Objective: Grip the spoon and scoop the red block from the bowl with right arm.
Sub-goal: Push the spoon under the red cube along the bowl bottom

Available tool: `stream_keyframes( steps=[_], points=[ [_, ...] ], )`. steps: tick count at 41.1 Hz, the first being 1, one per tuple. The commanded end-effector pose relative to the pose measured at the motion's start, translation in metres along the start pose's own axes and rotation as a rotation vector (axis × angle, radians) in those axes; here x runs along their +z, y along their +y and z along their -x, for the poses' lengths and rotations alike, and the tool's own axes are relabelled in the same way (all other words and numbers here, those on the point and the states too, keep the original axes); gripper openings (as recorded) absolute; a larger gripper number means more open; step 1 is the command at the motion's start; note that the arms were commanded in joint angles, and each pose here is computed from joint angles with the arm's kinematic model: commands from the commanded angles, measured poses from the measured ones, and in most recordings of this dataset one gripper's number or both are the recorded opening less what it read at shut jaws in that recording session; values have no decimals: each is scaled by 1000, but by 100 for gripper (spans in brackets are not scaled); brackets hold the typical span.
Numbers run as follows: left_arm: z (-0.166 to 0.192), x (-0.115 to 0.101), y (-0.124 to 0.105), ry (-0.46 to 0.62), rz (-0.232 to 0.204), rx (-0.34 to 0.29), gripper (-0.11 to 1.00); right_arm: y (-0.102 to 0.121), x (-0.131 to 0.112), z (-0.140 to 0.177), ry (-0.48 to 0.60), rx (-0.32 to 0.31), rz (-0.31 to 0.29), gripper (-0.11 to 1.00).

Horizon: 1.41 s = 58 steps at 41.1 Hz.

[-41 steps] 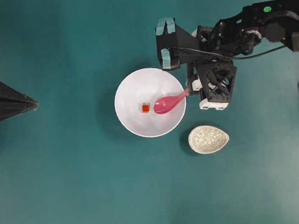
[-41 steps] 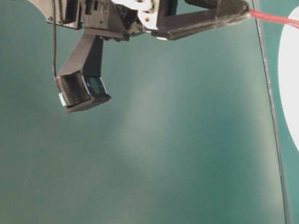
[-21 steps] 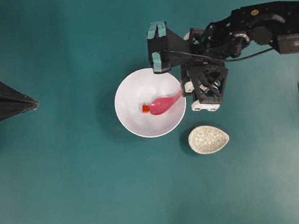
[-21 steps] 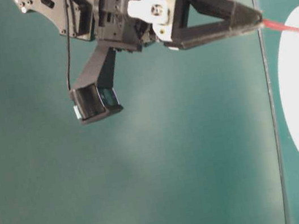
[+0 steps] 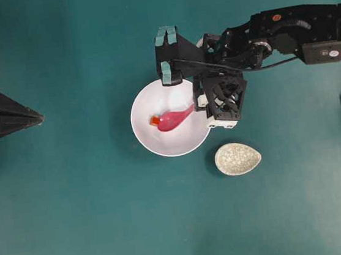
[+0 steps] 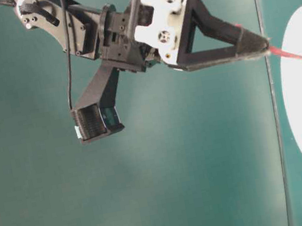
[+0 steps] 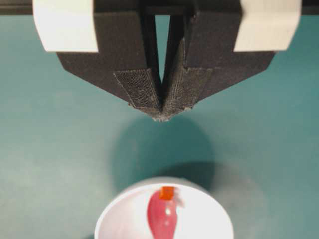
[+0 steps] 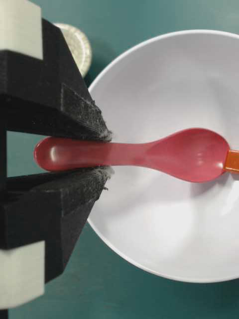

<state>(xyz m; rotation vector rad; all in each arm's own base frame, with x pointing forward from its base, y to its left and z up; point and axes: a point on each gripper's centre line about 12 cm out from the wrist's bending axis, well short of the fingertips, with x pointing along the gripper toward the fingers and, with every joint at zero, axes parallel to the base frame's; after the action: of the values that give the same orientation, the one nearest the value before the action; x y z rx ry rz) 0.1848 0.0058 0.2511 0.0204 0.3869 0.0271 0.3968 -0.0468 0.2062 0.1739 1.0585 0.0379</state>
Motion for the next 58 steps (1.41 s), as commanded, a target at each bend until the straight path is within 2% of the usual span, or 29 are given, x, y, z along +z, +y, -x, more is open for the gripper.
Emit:
stream_keyframes(
  steps=[1, 29, 41, 58],
  points=[
    [2, 12, 1, -31, -4, 3, 0, 2, 14, 11, -63, -8, 13, 25],
    [2, 12, 1, -31, -2, 3, 0, 0, 20, 11, -124, -25, 9, 25],
    [2, 13, 1, -32, -2, 3, 0, 1, 10, 13, -115, -25, 4, 25],
    [2, 13, 1, -32, -1, 3, 0, 9, 1, 19, -200, -39, 16, 25]
  ],
)
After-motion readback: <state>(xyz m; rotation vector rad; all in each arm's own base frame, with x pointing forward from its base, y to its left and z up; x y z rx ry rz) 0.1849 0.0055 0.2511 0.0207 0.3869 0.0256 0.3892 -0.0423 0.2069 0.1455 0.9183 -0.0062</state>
